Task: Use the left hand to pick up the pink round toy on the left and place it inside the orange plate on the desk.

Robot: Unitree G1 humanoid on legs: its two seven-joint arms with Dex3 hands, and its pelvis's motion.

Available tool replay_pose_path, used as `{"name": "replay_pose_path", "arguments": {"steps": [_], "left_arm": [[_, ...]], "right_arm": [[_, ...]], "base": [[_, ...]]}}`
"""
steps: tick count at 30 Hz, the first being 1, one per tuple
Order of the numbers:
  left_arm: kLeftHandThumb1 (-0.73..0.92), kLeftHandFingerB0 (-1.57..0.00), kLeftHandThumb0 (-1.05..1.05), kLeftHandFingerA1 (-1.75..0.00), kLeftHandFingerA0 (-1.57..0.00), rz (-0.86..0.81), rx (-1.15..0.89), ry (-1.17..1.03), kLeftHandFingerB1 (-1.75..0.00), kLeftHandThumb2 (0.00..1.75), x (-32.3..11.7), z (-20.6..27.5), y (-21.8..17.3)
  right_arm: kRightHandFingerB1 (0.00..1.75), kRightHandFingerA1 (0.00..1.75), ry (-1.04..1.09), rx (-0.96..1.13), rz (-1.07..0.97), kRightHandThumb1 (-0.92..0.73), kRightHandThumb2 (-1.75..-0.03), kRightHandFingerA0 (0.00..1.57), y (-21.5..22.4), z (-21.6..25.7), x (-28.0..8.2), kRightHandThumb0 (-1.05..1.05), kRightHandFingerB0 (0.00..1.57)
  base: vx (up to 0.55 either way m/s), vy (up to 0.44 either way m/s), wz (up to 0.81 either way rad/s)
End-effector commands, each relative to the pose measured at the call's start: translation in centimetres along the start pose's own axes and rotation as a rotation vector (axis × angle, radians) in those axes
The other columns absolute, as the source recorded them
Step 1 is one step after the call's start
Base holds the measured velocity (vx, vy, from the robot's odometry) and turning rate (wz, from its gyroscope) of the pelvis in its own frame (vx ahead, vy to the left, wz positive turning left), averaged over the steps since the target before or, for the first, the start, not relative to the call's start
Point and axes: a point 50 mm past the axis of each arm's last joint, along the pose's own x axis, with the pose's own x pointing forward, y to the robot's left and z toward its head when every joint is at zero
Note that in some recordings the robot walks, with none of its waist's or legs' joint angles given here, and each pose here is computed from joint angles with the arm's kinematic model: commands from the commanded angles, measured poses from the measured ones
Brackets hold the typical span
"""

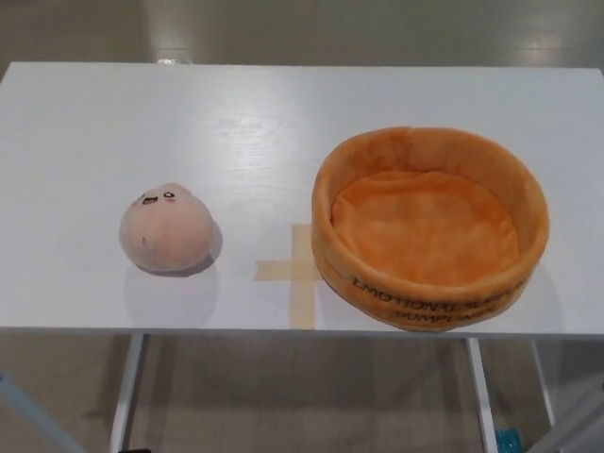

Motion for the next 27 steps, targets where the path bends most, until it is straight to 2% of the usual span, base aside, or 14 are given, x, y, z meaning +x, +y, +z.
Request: {"name": "replay_pose_path", "arguments": {"steps": [1,6,14,15,19,20,22,23,26,27], "left_arm": [[0.25,-0.85,-0.92,-0.51,-0.85,-0.017,-0.04,-0.053,-0.5,0.64,-0.2,-0.1,0.2],[0.27,-0.81,-0.87,-0.5,-0.82,-0.025,-0.053,-0.059,-0.5,0.64,-0.4,-0.2,0.6],[0.24,-0.77,-0.87,-0.5,-0.9,-0.051,-0.078,-0.066,-0.49,0.61,-0.9,-0.8,1.7],[0.24,-0.7,-0.92,-0.48,-0.77,-0.065,-0.06,-0.069,-0.48,0.62,-1.2,-1.0,2.4],[0.26,-0.66,-0.9,-0.48,-0.73,-0.073,-0.037,-0.072,-0.48,0.63,-1.6,-1.1,3.6],[0.37,-0.7,-1.05,-0.43,-0.72,-0.074,-0.031,-0.074,-0.48,0.65,-1.9,-1.3,4.2],[0.37,-0.7,-1.05,-0.43,-0.72,-0.075,-0.029,-0.076,-0.48,0.65,-2.0,-1.3,4.4],[0.3,-0.64,-0.88,-0.48,-0.69,-0.074,-0.027,-0.08,-0.52,0.68,-2.2,-1.5,4.7],[0.35,-0.67,-0.97,-0.44,-0.7,-0.066,-0.037,-0.09,-0.51,0.65,-2.9,-1.9,5.8],[0.29,-0.59,-0.83,-0.5,-0.59,-0.066,-0.034,-0.093,-0.54,0.67,-3.3,-2.2,6.4]], "right_arm": [[0.44,0.62,-0.073,0.021,-0.045,-0.58,-0.58,0.76,-0.6,0.2,-0.3,-0.41,0.64],[0.45,0.63,-0.079,0.02,-0.044,-0.58,-0.58,0.76,-0.6,0.1,-0.4,-0.4,0.65],[0.44,0.58,-0.058,0.009,-0.047,-0.58,-0.58,0.74,-0.6,-0.5,-0.6,-0.39,0.64],[0.45,0.59,-0.058,0.018,-0.046,-0.57,-0.58,0.74,-0.5,-0.5,-0.6,-0.38,0.64],[0.45,0.6,-0.063,0.025,-0.046,-0.58,-0.58,0.73,-0.6,-0.3,-0.5,-0.38,0.64],[0.45,0.6,-0.065,0.03,-0.046,-0.58,-0.58,0.75,-0.6,-0.2,-0.4,-0.38,0.64],[0.45,0.6,-0.067,0.032,-0.047,-0.58,-0.58,0.75,-0.7,-0.2,-0.4,-0.38,0.64],[0.45,0.61,-0.071,0.024,-0.048,-0.58,-0.58,0.76,-0.7,-0.1,-0.4,-0.39,0.64],[0.45,0.61,-0.071,0.017,-0.049,-0.58,-0.58,0.75,-0.7,-0.2,-0.4,-0.4,0.64],[0.45,0.62,-0.07,0.014,-0.05,-0.58,-0.58,0.76,-0.7,-0.2,-0.4,-0.39,0.65]], "base": [[0.0,0.0,0.0],[0.0,0.0,0.0],[0.0,0.0,0.0],[0.0,0.0,0.0],[0.0,0.0,0.0],[0.0,0.0,0.0],[0.0,0.0,0.0],[0.0,0.0,0.0],[0.0,0.0,0.0],[0.0,0.0,0.0]]}}
